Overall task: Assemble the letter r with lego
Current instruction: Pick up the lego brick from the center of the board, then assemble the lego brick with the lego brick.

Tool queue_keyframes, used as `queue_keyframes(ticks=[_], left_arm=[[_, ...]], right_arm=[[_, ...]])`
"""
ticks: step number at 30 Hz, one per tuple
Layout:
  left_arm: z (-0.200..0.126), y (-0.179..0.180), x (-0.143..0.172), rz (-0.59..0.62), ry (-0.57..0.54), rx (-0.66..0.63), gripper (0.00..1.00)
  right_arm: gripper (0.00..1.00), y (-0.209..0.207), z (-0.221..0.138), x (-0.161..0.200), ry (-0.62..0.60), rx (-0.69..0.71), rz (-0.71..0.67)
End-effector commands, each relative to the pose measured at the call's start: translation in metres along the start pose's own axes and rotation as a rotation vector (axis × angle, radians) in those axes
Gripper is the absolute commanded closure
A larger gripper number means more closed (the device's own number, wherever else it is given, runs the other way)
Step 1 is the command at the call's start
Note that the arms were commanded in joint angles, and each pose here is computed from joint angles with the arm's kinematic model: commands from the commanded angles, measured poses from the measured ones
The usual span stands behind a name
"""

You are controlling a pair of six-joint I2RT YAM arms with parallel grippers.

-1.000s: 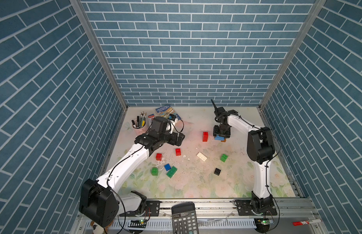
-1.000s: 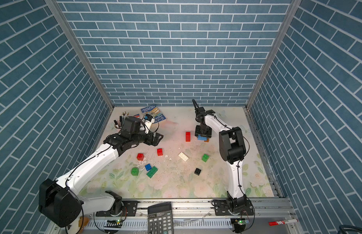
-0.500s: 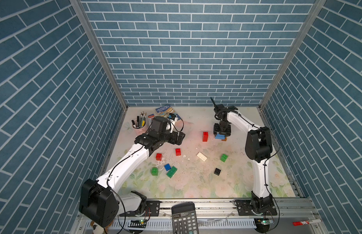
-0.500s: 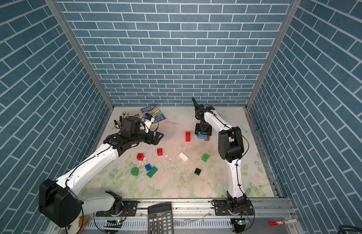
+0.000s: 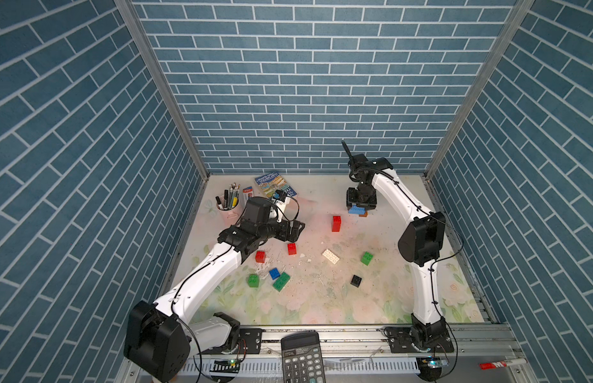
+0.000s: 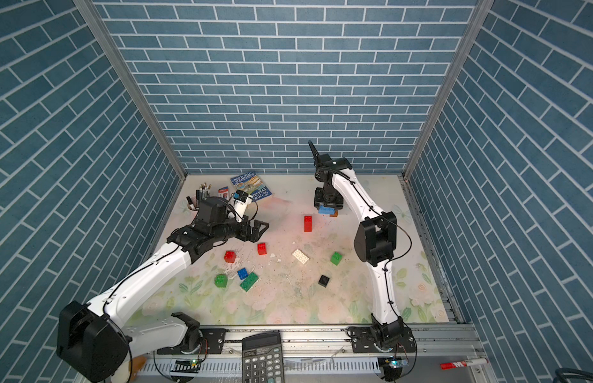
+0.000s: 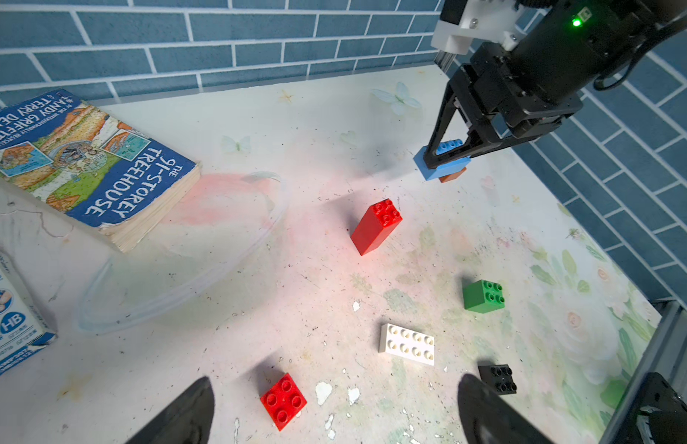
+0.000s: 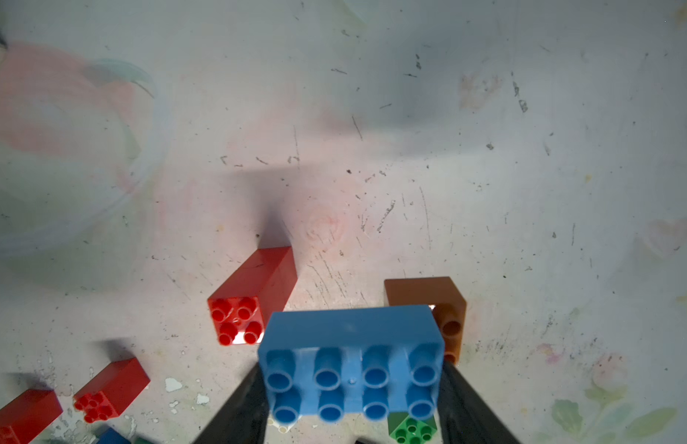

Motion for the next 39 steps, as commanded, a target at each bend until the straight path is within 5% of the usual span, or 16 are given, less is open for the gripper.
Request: queue_keyframes(ticks=[1,39], left_arm=[[-0.005,-0.004,-0.001,-0.006,-0.025,0.049,0.00],[-0.019,-0.002,0.008,0.031,-0.029,0.030,0.00]], right_arm=[[0.77,0.012,0.008,0.010,0.090,0.007,-0.029],[0.77,0.045,0.033,0.004,0.123,-0.029,-0.071]])
Point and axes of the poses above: each gripper's point midway between its finger pads, its own z axis out along the fingers, its own y axis along the line the jaws close on, x = y × z, the point moved 7 cm from there along -z, back along the fingers, and after that the axes turned 15 degrees about -z, right-handed, at the moved point
